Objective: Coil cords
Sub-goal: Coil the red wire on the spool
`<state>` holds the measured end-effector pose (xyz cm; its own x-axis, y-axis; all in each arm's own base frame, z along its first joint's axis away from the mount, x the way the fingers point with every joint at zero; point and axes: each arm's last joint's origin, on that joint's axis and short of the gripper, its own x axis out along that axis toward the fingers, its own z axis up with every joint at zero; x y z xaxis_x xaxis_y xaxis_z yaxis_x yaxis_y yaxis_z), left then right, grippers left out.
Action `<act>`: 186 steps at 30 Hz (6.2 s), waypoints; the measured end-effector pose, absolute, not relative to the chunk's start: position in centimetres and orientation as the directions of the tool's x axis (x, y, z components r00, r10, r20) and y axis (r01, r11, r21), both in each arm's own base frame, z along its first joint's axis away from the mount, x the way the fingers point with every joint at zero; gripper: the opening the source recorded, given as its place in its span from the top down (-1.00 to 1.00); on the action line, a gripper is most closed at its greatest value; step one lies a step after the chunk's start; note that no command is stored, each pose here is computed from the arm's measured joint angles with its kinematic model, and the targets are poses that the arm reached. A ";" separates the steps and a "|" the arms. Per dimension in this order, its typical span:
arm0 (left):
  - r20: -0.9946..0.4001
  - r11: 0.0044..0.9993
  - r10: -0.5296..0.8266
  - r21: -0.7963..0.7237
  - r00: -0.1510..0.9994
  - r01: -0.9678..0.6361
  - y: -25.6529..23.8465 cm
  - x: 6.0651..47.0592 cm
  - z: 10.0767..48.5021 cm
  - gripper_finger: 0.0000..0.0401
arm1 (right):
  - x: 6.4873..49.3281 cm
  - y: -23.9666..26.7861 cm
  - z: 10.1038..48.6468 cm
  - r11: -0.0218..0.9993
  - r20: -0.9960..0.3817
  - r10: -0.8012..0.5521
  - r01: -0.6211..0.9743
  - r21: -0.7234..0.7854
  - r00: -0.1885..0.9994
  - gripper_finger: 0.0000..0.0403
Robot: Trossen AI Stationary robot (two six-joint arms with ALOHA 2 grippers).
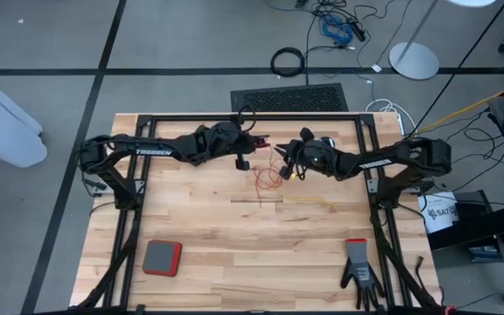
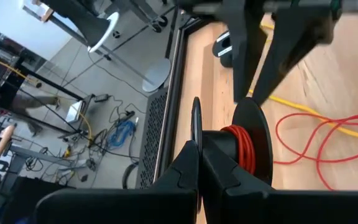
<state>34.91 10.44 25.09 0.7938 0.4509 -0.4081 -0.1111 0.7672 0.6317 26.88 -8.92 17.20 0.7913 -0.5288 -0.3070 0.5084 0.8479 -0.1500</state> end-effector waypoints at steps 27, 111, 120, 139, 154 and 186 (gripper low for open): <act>-0.411 0.766 0.445 0.635 0.796 -0.100 9.6 35.1 25.0 1.00 | 29.7 -15.2 9.0 0.835 -0.398 -0.474 0.544 0.079 0.785 0.49; -0.796 0.806 0.336 0.519 0.503 0.283 8.7 32.1 21.4 1.00 | 13.6 6.8 21.9 0.901 -0.839 0.309 0.146 0.409 0.448 1.00; -0.795 0.814 0.336 0.515 0.505 0.268 8.7 32.1 21.4 1.00 | 12.7 8.5 21.8 0.872 -0.840 0.362 0.170 0.458 0.405 1.00; -0.798 0.818 0.326 0.507 0.507 0.273 8.7 32.1 21.4 1.00 | 11.9 10.0 19.8 0.930 -0.941 0.244 0.219 0.295 0.233 1.00; -0.800 0.817 0.332 0.509 0.500 0.272 8.7 32.0 21.3 1.00 | 12.3 9.7 19.8 0.930 -0.933 0.117 0.291 0.223 0.341 0.77; -0.801 0.820 0.319 0.501 0.506 0.277 8.6 32.1 21.3 1.00 | 24.5 3.4 17.6 0.923 -0.608 -0.378 0.332 -0.193 0.698 0.41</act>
<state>32.09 8.63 21.33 0.5064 0.3185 -0.8013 0.2773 0.8198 0.5011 24.54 3.39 17.60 0.6981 -0.3782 -0.6080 0.3318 0.9233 -0.1934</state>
